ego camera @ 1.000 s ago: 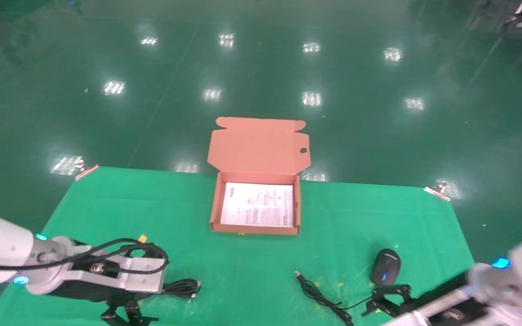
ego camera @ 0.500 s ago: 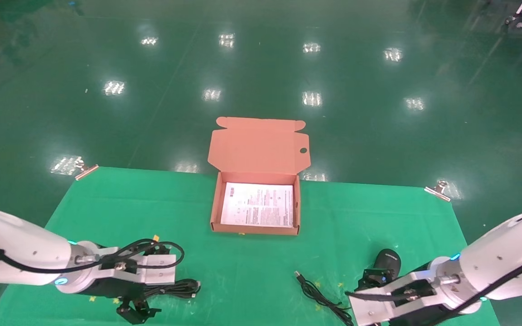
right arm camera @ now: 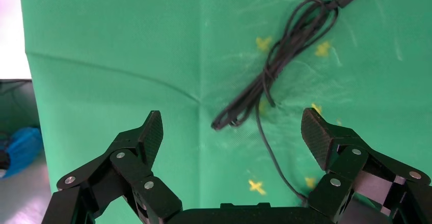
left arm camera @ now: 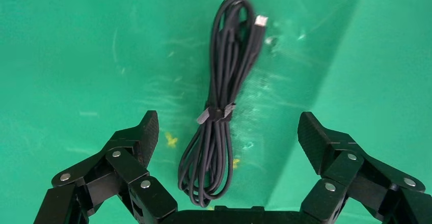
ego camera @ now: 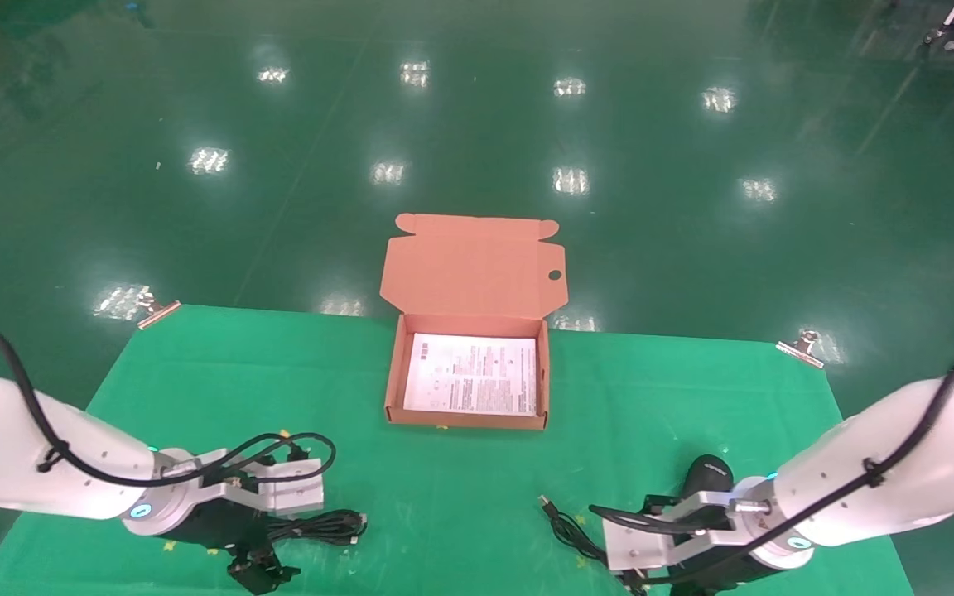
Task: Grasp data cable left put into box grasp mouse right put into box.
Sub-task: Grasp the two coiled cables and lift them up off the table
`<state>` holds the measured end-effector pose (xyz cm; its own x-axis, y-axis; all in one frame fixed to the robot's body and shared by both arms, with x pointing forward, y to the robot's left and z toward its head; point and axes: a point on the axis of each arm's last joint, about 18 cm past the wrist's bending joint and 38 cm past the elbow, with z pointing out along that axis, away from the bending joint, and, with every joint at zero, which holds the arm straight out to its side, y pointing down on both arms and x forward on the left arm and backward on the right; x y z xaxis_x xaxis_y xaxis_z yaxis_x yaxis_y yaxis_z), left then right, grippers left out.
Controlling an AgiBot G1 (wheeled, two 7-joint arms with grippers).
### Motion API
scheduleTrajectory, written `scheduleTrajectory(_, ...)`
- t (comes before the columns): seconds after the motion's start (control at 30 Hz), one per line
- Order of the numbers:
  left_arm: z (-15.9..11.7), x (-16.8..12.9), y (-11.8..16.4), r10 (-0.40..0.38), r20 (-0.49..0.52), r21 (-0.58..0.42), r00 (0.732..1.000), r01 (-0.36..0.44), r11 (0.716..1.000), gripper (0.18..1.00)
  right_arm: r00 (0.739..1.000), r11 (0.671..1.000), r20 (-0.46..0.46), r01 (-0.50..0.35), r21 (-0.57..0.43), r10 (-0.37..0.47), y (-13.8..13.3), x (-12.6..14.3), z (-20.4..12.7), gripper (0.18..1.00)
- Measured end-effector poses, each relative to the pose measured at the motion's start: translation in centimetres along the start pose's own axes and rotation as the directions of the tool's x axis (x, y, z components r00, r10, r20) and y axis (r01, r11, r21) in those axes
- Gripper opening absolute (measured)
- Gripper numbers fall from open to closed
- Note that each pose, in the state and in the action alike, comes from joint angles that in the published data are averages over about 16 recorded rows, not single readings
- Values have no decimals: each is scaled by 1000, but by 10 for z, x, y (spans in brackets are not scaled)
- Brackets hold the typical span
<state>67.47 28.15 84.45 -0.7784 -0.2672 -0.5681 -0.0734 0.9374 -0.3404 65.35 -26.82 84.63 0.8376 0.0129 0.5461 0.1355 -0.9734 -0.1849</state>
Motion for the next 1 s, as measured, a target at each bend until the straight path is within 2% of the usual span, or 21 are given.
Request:
scheduleTrajectory(0.43, 21, -15, 8, -72, -15, 4, 997, 72, 997, 1001, 1000, 1000, -1, -26, -8, 26, -7, 14, 32, 1000)
scheduleTrajectory(1.0, 30, -20, 16, -29, -17, -44, 999, 28, 999, 996, 1000, 1000, -4, -20, -25, 20, -11, 17, 54, 995)
